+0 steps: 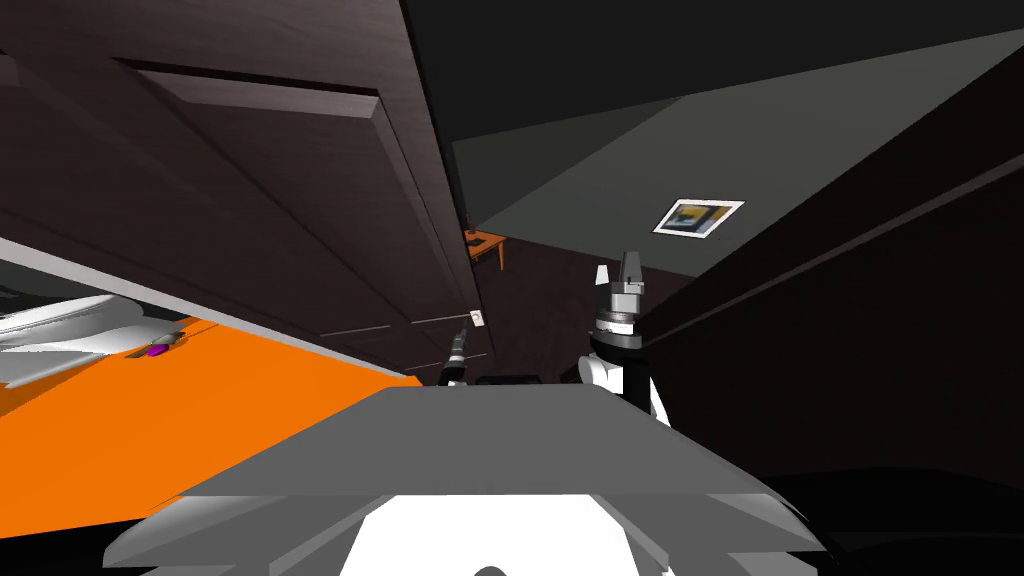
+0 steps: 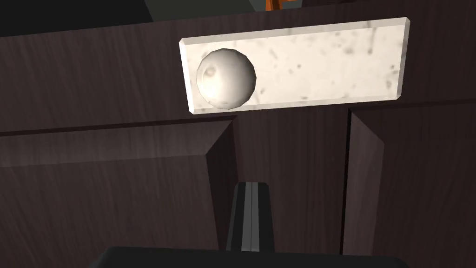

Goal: Push the door open

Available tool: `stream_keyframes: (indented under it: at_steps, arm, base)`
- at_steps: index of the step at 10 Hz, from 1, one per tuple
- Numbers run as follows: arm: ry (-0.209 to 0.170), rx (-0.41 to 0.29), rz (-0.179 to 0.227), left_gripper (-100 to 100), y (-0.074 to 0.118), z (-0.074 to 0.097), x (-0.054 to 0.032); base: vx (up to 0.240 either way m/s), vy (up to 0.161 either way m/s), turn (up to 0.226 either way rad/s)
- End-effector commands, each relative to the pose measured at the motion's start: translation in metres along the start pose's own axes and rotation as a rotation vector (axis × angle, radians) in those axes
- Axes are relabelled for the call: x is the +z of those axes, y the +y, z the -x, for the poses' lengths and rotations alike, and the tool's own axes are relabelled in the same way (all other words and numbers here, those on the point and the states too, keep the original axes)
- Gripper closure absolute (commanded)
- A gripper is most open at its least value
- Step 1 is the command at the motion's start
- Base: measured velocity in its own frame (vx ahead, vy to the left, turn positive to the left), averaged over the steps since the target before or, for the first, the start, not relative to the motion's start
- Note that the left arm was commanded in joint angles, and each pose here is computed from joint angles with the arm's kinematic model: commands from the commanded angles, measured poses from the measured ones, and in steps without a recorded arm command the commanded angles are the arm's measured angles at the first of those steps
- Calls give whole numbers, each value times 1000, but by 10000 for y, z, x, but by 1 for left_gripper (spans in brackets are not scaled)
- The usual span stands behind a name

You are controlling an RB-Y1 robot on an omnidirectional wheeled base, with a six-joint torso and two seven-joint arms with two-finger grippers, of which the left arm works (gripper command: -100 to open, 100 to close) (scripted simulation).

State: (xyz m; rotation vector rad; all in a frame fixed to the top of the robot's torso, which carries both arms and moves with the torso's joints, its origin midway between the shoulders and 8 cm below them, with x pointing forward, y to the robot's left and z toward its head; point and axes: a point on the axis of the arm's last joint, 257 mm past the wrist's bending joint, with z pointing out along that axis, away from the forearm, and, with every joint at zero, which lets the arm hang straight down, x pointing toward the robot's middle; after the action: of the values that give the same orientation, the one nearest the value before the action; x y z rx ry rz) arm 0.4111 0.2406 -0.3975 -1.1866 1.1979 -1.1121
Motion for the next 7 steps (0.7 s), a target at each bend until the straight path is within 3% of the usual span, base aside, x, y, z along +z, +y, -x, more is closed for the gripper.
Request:
stream_keyframes:
  at_steps: [1,7]
  arm:
    - [25,3,0,-100,-8,-147,-34]
    - [120,-25,-1,-100,-58,-855,-184]
  base:
    - [-108,-17,176]
    - [-76,3,195]
